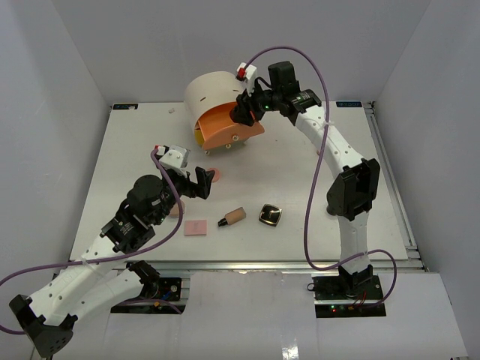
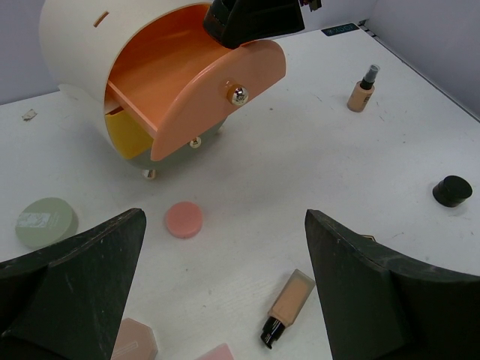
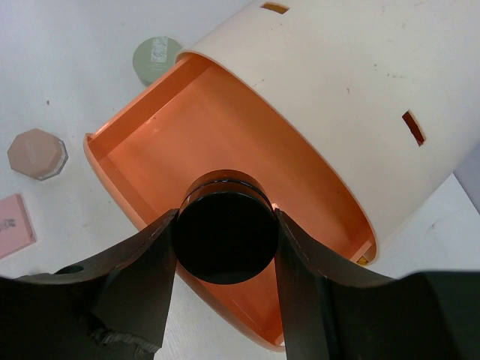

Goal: Organize the makeup

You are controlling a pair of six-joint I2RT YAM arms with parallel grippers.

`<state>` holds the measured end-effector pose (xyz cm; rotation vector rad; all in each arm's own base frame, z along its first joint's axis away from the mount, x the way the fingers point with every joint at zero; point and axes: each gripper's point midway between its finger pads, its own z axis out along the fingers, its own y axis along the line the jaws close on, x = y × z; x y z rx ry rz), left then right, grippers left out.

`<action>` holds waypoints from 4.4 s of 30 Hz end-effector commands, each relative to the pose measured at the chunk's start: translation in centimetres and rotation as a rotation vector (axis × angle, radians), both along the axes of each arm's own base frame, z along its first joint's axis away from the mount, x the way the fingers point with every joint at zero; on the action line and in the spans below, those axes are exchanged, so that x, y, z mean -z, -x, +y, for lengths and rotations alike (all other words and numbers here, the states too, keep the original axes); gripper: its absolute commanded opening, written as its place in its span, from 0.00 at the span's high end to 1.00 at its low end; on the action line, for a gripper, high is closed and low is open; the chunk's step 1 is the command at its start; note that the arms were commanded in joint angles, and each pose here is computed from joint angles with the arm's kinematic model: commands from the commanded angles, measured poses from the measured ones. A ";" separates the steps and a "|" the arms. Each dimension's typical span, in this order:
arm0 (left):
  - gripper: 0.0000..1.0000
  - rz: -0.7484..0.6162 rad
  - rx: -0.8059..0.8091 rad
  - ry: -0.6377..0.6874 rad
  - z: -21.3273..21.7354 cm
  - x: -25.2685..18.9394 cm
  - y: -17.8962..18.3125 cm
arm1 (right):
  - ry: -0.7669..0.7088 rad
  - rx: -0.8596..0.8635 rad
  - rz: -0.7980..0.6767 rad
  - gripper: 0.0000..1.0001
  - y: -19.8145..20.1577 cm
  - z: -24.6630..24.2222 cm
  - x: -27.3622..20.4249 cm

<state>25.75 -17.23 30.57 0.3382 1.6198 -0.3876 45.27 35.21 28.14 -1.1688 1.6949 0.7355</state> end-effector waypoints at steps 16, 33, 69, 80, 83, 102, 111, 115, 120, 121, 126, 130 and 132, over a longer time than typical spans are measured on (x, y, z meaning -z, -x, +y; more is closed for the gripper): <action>0.02 -0.017 -0.009 0.011 0.2 -0.4 -0.3 | -0.036 0.060 -0.108 0.22 -1.5 0.3 -3.3; 0.02 -0.030 -0.010 0.025 0.4 -0.9 0.0 | 0.053 0.082 -0.029 0.17 6.6 -12.3 -2.6; 0.02 -0.015 0.030 0.020 -0.4 -0.5 0.1 | 0.986 0.203 0.379 0.17 17.5 -35.1 25.8; 0.02 -0.012 0.030 0.018 -0.5 -0.4 0.0 | 0.836 0.153 0.397 0.73 17.4 -32.4 24.6; 0.02 -0.013 0.028 0.018 -0.5 -0.4 0.0 | 0.709 0.136 0.333 0.79 15.8 -30.0 21.3; 0.02 -0.033 -0.040 0.026 0.9 -0.5 -0.5 | 0.025 -0.012 -0.185 0.92 3.5 -4.0 -7.7; 0.02 -0.034 -0.057 0.020 1.3 -0.4 -0.7 | -0.063 0.032 -0.277 0.90 0.8 3.7 -8.5; 0.02 -0.037 -0.058 0.021 1.4 -0.5 -0.7 | -0.058 0.045 -0.265 0.80 0.4 4.7 -7.4; 0.02 -0.038 -0.054 0.024 1.3 -0.6 -0.6 | -0.036 0.051 -0.247 0.61 0.0 5.1 -5.6; 0.02 -0.039 -0.054 0.024 1.3 -0.6 -0.6 | -0.035 0.053 -0.246 0.57 -0.2 5.2 -5.4; 0.02 -0.042 -0.055 0.028 1.4 -0.7 -0.6 | -0.032 0.046 -0.252 0.46 -0.2 5.8 -4.9; 0.02 -0.041 -0.058 0.026 1.4 -0.7 -0.6 | -0.033 0.039 -0.257 0.43 0.0 6.4 -5.0; 0.02 -0.040 -0.061 0.025 1.5 -0.6 -0.6 | -0.032 0.036 -0.257 0.38 0.0 6.5 -4.9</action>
